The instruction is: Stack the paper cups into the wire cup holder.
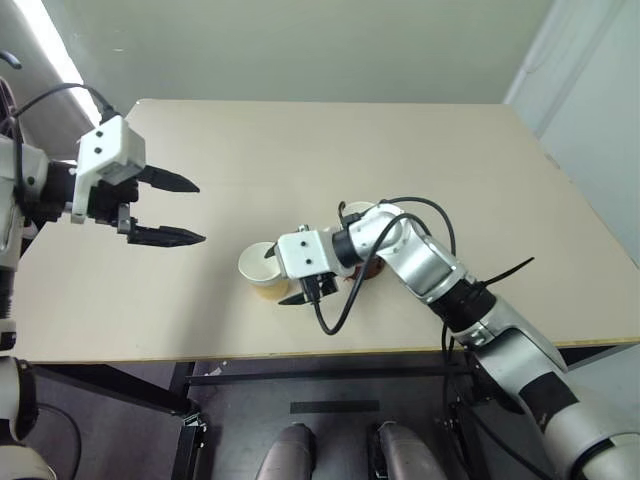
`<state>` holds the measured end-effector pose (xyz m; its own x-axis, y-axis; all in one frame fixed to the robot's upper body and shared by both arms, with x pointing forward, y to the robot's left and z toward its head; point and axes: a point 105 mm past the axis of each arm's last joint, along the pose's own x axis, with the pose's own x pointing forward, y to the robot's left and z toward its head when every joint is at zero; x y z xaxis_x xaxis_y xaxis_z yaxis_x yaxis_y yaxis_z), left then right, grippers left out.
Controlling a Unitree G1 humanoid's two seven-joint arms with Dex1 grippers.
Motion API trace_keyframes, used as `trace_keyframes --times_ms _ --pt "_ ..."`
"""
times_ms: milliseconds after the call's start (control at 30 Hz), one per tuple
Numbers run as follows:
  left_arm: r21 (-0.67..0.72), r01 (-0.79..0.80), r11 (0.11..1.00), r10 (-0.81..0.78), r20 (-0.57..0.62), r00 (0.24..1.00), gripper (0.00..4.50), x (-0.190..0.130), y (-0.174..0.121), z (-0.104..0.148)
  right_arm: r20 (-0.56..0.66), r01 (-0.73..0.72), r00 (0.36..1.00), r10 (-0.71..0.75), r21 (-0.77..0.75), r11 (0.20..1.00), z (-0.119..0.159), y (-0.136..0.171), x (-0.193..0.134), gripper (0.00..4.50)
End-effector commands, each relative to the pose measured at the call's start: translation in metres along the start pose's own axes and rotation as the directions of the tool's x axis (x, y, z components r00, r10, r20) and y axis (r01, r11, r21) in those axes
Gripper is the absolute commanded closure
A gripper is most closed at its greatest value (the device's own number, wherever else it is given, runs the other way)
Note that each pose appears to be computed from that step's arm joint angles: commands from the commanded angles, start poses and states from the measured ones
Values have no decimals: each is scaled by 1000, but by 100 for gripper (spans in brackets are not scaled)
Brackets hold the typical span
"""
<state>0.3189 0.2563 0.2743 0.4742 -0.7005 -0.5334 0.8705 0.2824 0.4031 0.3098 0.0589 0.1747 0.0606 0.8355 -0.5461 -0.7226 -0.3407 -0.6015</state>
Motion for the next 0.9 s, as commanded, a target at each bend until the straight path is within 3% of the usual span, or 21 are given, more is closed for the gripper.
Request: trace_keyframes --times_ms 33,67,167,467,900 --pt "40 -9 999 8 17 1000 0 -5 3 10 -21 -14 1000 13 -91 996 5 -3 6 55" --pt "42 -8 999 8 18 1000 0 -4 3 10 -27 -18 1000 16 -98 995 4 -2 7 55" --pt "46 -5 999 4 21 1000 0 -3 3 11 -41 -20 999 16 -114 993 2 -3 10 116" --pt "56 1 998 -3 29 1000 0 1 3 11 -42 9 999 -13 -94 996 1 -13 -5 447" --pt "66 9 998 -13 57 998 0 8 9 15 187 120 972 -142 127 985 57 -32 -88 447"
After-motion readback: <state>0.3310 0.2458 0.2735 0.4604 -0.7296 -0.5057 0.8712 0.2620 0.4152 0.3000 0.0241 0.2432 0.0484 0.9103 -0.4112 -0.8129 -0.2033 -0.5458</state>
